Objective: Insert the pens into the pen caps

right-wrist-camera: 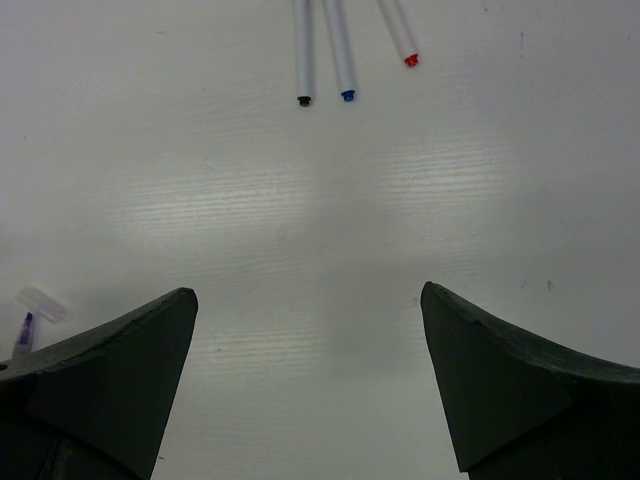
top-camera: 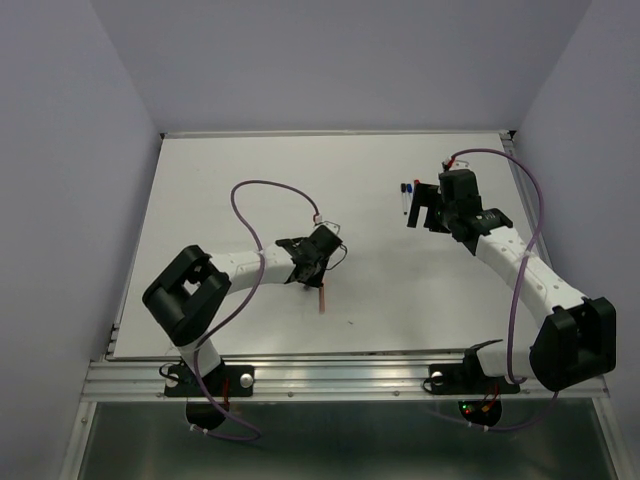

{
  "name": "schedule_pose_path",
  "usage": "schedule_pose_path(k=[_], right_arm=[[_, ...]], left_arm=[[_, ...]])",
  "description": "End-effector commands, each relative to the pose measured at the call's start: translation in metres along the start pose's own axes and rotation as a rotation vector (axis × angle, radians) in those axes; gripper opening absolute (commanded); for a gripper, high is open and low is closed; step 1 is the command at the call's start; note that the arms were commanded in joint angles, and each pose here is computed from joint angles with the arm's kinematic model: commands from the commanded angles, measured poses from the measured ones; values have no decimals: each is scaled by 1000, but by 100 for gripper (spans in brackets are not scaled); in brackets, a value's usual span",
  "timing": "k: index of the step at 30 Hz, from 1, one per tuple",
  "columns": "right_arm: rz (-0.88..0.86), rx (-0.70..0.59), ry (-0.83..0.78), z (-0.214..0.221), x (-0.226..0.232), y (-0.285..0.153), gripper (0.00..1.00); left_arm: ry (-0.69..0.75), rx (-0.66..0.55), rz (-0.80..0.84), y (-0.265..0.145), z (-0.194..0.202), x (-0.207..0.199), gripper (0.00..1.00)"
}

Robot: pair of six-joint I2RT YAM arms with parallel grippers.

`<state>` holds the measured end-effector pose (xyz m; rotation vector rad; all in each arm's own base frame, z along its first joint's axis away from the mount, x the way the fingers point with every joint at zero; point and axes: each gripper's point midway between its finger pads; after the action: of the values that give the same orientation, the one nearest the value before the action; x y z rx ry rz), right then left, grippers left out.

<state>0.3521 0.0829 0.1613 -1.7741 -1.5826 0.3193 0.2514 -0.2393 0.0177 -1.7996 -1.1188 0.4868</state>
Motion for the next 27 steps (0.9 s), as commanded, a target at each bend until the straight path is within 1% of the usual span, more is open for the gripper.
schedule_pose_path(k=[1,4,8,9,10,11,13,14,16,17,18,19,20,21,23,24,25,27], right_arm=[[-23,-45,9,-13,2,-10,100],[-24,-44,8,-13,3,-10,100],[-19,-48,3,-14,2,-10,100],[-18,-49,2,-14,1,-10,100],[-19,-48,2,-14,2,-10,100],[-23,-46,0,-14,2,-11,100],[-32,-44,-4,-14,4,-11,100],[-45,-39,-9,-13,6,-12,100],[-70,-30,-22,-12,9,-14,100],[-105,-14,-43,-9,15,-15,100],[-125,-5,-53,-7,18,-16,100],[-140,-4,-57,-7,20,-17,100],[-166,7,-68,-4,24,-18,100],[-176,12,-72,-3,25,-18,100],[-207,21,-93,1,32,-19,100],[-239,43,-117,7,39,-18,100],[-275,61,-153,13,48,-20,100],[-295,80,-196,23,59,-19,100]], left_arm=[[21,9,-33,4,-3,2,28],[35,-3,-17,3,-6,-1,19],[79,-39,-21,-6,-14,-6,15],[92,-50,-25,-9,-15,-9,12],[91,-69,-29,-14,-19,-9,2],[86,-79,-37,-17,-21,-8,0],[75,-100,-47,-23,-28,-6,0],[46,-92,-87,-26,-28,1,0],[9,-110,-116,-36,-39,6,0],[-32,-98,-157,-41,-38,13,0],[-62,-122,-167,-50,-49,15,0],[-73,-90,-199,-56,-42,21,0],[-132,-99,-243,-62,-46,29,0],[-157,-102,-263,-68,-48,32,0],[-197,-137,-260,-88,-58,37,0],[-221,-157,-255,-95,-61,38,0],[-249,-192,-242,-110,-67,42,0],[-297,-232,-228,-126,-72,49,0]])
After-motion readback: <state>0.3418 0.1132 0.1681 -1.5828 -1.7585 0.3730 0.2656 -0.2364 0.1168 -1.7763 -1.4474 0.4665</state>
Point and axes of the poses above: each gripper's point midway between its finger pads, its own y axis out along the fingers, its own x axis along the line the jaws close on, z = x × y, and after that the axes turned 11 degrees about y, right-handed
